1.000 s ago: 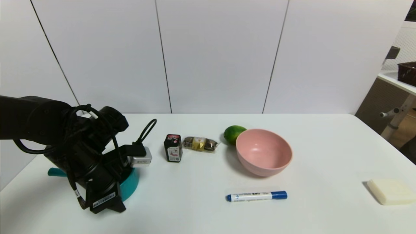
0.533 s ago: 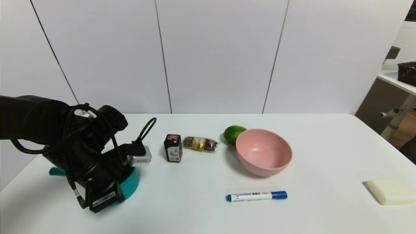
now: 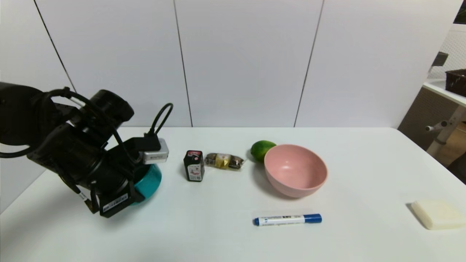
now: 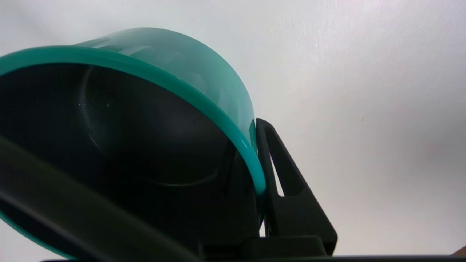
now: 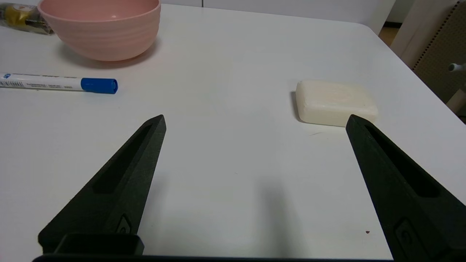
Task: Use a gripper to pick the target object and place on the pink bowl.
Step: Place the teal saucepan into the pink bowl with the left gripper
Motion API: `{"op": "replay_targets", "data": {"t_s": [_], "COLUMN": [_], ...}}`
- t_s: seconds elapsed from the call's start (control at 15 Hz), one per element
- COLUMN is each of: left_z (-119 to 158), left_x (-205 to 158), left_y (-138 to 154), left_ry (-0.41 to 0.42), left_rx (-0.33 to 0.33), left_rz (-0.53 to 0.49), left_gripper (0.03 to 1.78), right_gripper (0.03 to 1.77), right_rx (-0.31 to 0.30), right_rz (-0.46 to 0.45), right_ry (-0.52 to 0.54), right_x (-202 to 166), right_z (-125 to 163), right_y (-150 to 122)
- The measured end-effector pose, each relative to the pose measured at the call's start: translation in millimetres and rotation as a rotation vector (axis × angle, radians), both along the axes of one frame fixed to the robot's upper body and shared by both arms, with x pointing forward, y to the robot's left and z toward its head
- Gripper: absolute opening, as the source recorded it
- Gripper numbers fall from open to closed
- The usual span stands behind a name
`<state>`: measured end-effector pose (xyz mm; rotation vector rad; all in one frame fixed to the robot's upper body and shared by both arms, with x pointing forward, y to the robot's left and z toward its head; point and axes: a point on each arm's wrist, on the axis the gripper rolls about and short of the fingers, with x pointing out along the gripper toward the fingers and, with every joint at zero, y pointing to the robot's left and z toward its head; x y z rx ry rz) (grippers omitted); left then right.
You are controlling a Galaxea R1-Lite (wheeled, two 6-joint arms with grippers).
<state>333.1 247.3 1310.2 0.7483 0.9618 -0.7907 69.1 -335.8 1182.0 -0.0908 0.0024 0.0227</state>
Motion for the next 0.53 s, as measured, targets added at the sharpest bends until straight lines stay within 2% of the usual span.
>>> {"op": "replay_targets", "data": {"t_s": [0.27,0.53], "left_z": [48.5,80.3], "left_x": [-5.1,-15.0], "left_y": [-18.5,-55.0], "left_ry": [-0.159,-0.199], "left_rx": [-0.062,-0.099], "left_rz": [-0.073,-0.202], "left_gripper": [0.13,0.13], "right_gripper": [1.71,1.71], "right_rx": [0.0,0.0], "right_rz": [0.0,0.0], "right_ry": [0.0,0.0], "right_x": [0.0,0.0], "right_z": [0.0,0.0], "right_y": [0.0,0.0]}}
